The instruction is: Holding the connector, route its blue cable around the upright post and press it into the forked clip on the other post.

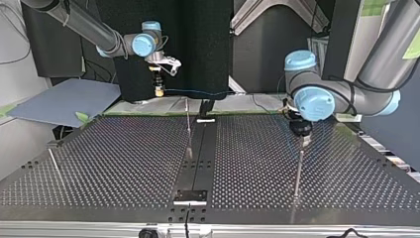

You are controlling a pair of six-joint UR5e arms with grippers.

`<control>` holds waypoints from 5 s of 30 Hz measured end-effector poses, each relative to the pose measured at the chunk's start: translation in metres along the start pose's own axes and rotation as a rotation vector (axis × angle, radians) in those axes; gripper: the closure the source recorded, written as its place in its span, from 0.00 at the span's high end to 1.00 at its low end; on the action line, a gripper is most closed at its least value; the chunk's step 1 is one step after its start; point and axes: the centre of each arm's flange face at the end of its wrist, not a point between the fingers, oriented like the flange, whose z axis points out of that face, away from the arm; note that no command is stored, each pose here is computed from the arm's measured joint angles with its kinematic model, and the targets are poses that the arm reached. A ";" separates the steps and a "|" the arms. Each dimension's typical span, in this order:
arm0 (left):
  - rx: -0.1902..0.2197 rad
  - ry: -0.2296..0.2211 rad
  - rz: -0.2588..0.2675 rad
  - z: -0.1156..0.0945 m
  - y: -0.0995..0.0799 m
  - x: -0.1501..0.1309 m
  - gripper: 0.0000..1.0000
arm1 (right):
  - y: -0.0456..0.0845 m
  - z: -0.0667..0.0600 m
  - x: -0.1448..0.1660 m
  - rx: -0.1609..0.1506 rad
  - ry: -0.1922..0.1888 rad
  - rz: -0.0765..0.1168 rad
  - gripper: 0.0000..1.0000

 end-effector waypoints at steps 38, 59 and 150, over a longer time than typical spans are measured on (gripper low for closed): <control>-0.028 -0.095 0.092 -0.119 0.021 -0.085 1.00 | 0.004 -0.001 -0.002 0.000 -0.006 0.008 0.00; 0.122 -0.239 0.177 -0.230 0.002 -0.195 1.00 | 0.006 0.000 -0.001 0.003 -0.003 0.035 0.00; -0.034 -0.002 0.287 -0.163 -0.029 -0.141 1.00 | 0.003 -0.001 -0.002 0.012 -0.005 0.034 0.00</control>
